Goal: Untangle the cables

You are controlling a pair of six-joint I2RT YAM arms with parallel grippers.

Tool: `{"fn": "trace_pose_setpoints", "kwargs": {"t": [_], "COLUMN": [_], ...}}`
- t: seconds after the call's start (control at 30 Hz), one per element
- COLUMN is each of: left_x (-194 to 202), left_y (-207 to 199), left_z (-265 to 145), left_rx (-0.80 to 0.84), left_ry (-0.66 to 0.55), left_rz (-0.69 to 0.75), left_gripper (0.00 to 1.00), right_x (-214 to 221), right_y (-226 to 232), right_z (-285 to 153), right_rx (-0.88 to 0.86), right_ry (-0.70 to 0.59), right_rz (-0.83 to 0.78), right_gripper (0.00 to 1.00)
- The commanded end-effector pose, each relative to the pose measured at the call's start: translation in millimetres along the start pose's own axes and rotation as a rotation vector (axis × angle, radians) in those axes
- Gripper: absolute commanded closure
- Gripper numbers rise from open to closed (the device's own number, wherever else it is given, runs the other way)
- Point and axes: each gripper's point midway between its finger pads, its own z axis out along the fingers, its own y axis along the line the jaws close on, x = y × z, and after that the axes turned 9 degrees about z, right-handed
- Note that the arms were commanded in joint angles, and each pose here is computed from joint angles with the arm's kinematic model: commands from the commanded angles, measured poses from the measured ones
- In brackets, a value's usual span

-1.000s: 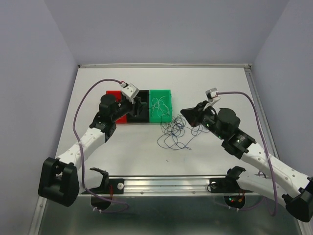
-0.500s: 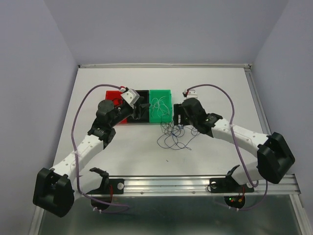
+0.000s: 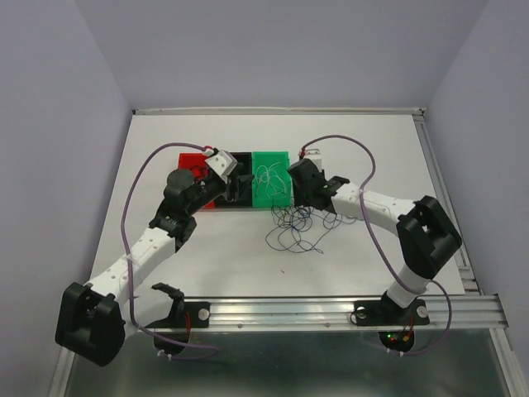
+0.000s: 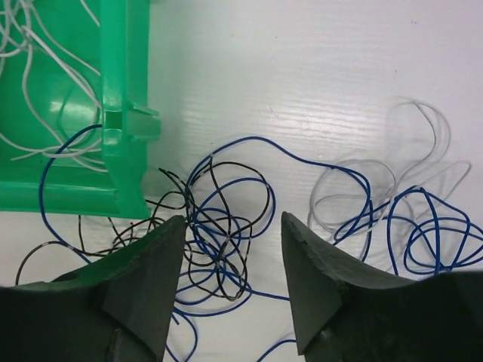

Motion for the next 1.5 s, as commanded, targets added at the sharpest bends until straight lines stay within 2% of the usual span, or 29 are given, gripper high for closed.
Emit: {"fn": "trace_pose_setpoints", "kwargs": {"t": [0.0,0.07,0.13,0.17,0.2,0.27,0.3,0.4,0.47,0.5,0.63,0.8,0.9,1.2,1.37,1.47], "left_x": [-14.4,-15.1,-13.8,-13.4,-14.8,-14.7,-15.2,-13.1,-14.1,-13.2,-18.0,-30.7,-33.9,-13.4,-18.4,-22.1], "left_y": [2.6,2.2,0.6,-0.2,-2.4,-6.0,-7.8,-20.3,-25.3,-26.9,-39.5,-46.0,-59.8,-94.2,-114.0,-132.5], "left_z": [3.3,3.8,3.9,4.1,4.1,4.2,4.2,5.6,5.0,4.9,0.8,-11.1,-19.9,-10.0,2.8,8.2], "left_rx": [-0.006,-0.003,0.006,0.010,0.022,0.042,0.053,0.119,0.145,0.153,0.218,0.237,0.300,0.528,0.599,0.642], "left_ry": [-0.045,-0.046,-0.042,-0.042,-0.046,-0.048,-0.050,-0.048,-0.055,-0.054,-0.078,-0.125,-0.161,-0.135,-0.147,-0.154], "left_rz": [0.035,0.038,0.036,0.035,0.038,0.035,0.035,0.030,0.036,0.033,0.040,0.069,0.085,0.030,0.005,0.003], "left_gripper": [0.43,0.43,0.43,0.43,0.43,0.43,0.43,0.42,0.42,0.42,0.41,0.40,0.28,0.26,0.27,0.28], "right_x": [-9.5,-16.8,-24.8,-41.9,-44.0,-77.2,-66.2,-66.7,-66.0,-76.2,-59.6,-62.5,-65.8,-73.5,-70.0,-67.8], "right_y": [1.4,6.8,17.6,32.5,50.7,70.6,73.0,90.2,91.9,92.8,104.3,106.8,107.1,107.1,99.4,98.6], "right_z": [-1.6,-5.9,-24.0,-35.8,-50.9,-100.6,-107.4,-164.4,-181.0,-200.9,-237.6,-246.7,-249.2,-290.6,-314.4,-314.2], "right_rx": [0.030,0.003,-0.098,-0.193,-0.329,-0.555,-0.622,-0.902,-0.974,-1.039,-1.260,-1.303,-1.313,-1.516,-1.636,-1.652], "right_ry": [0.005,-0.007,-0.033,-0.102,-0.104,-0.247,-0.249,-0.305,-0.329,-0.389,-0.370,-0.389,-0.408,-0.537,-0.619,-0.625], "right_rz": [-0.007,0.000,0.023,0.057,0.061,0.103,0.096,0.077,0.077,0.086,0.039,0.045,0.056,0.081,0.091,0.108], "right_gripper": [0.64,0.99,0.99,1.00,0.99,1.00,1.00,1.00,0.99,0.99,1.00,0.99,0.99,1.00,0.99,1.00]}}
